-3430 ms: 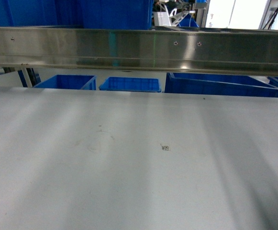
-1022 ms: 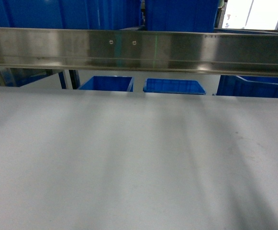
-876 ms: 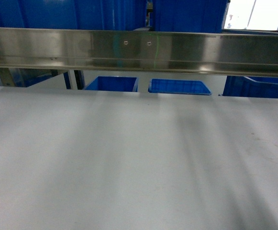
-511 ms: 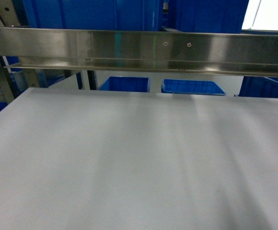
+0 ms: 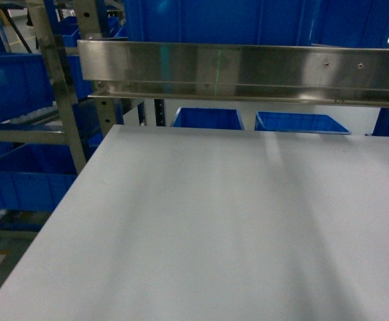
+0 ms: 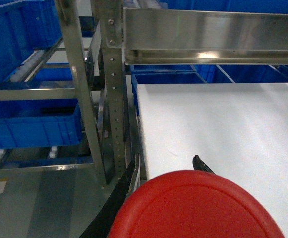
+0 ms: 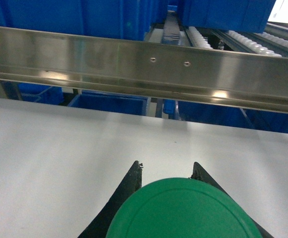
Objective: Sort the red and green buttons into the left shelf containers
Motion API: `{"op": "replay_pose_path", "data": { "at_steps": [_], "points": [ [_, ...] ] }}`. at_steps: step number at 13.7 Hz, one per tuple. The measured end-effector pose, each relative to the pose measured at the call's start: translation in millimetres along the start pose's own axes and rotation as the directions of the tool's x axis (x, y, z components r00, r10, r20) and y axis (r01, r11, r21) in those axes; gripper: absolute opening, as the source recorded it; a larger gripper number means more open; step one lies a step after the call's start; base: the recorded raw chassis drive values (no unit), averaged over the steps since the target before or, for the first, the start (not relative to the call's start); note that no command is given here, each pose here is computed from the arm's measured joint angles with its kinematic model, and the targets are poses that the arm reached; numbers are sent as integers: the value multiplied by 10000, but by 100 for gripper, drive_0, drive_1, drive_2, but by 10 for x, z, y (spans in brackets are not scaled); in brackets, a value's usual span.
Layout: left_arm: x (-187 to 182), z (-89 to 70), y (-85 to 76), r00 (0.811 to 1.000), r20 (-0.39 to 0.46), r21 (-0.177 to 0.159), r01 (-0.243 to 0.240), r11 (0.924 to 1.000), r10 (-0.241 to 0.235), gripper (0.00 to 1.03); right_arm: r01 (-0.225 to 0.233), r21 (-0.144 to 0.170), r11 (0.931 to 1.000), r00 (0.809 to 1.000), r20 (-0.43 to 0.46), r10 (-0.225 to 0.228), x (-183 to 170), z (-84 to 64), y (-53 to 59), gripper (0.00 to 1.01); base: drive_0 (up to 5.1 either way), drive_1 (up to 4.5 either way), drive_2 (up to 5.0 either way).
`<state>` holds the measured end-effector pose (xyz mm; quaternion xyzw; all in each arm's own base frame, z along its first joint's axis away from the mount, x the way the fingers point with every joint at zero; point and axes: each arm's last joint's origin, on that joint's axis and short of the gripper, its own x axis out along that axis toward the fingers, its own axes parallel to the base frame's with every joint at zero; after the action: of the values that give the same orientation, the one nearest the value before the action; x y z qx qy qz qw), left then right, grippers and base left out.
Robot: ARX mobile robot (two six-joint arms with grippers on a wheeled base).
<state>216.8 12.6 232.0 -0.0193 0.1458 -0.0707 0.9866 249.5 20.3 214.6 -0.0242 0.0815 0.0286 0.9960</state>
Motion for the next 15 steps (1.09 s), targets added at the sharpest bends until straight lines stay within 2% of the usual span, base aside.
{"op": "replay_pose_path", "data": {
  "at_steps": [15],
  "points": [
    [0, 1, 1, 10000, 8, 1, -8, 10000, 8, 26, 0, 1, 10000, 10000, 8, 0, 0, 1, -1, 25, -500, 237, 237]
  ]
}}
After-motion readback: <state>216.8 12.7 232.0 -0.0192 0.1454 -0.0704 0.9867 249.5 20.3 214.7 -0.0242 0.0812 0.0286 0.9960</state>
